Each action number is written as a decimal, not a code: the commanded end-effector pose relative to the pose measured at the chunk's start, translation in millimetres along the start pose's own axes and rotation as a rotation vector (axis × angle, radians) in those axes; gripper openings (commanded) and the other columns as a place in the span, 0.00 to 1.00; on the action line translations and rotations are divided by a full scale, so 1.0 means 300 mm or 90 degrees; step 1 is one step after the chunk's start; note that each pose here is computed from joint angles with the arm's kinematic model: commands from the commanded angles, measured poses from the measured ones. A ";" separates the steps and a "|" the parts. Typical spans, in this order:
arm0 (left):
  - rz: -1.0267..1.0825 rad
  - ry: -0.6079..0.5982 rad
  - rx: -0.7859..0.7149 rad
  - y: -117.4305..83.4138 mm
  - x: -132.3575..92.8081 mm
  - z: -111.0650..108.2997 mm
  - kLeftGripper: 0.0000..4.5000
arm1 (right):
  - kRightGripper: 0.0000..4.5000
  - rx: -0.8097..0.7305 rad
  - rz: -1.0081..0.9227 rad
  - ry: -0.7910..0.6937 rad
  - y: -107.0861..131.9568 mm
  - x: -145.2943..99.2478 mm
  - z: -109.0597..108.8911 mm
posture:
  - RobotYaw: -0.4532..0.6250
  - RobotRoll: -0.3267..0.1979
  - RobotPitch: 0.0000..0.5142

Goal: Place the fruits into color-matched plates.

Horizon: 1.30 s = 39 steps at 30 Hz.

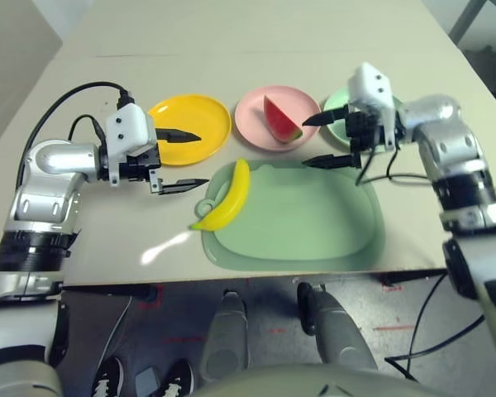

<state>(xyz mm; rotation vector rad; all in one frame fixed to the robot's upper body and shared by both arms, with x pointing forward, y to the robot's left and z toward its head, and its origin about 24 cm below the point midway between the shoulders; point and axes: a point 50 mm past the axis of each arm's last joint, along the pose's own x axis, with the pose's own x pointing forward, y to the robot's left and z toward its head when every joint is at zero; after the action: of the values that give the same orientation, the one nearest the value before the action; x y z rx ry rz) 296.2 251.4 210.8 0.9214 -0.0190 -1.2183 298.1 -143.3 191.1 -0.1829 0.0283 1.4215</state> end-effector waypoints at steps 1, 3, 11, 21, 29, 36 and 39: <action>-0.067 0.045 0.093 0.007 -0.011 -0.012 1.00 | 1.00 0.004 -0.013 -0.040 0.067 0.012 -0.027 | 0.38 0.62 0.46; -0.101 0.058 0.144 0.019 -0.014 -0.016 1.00 | 1.00 0.008 -0.026 -0.063 0.096 0.023 -0.058 | 0.38 0.62 0.46; -0.231 0.082 0.348 0.067 0.034 0.019 1.00 | 1.00 -0.026 -0.057 -0.109 0.137 0.051 -0.147 | 0.38 0.62 0.43; -0.338 0.050 0.496 0.098 0.156 0.078 1.00 | 1.00 -0.152 -0.044 -0.077 0.191 0.052 -0.256 | 0.32 0.62 0.43; -0.390 0.019 0.521 0.077 0.229 0.087 1.00 | 1.00 -0.169 -0.042 -0.037 0.234 0.036 -0.322 | 0.28 0.62 0.41; -0.418 0.000 0.525 0.066 0.269 0.097 1.00 | 1.00 -0.157 -0.068 -0.048 0.238 0.046 -0.317 | 0.26 0.62 0.41; -0.437 -0.005 0.519 0.059 0.288 0.100 1.00 | 1.00 -0.154 -0.069 -0.046 0.239 0.048 -0.317 | 0.25 0.62 0.40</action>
<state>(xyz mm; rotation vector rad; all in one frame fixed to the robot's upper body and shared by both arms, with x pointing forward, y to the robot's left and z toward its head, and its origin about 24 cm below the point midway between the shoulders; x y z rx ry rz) 329.7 167.4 202.4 1.7153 -0.2476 -1.8800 241.6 -134.3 89.9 -0.3285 -0.2283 1.3094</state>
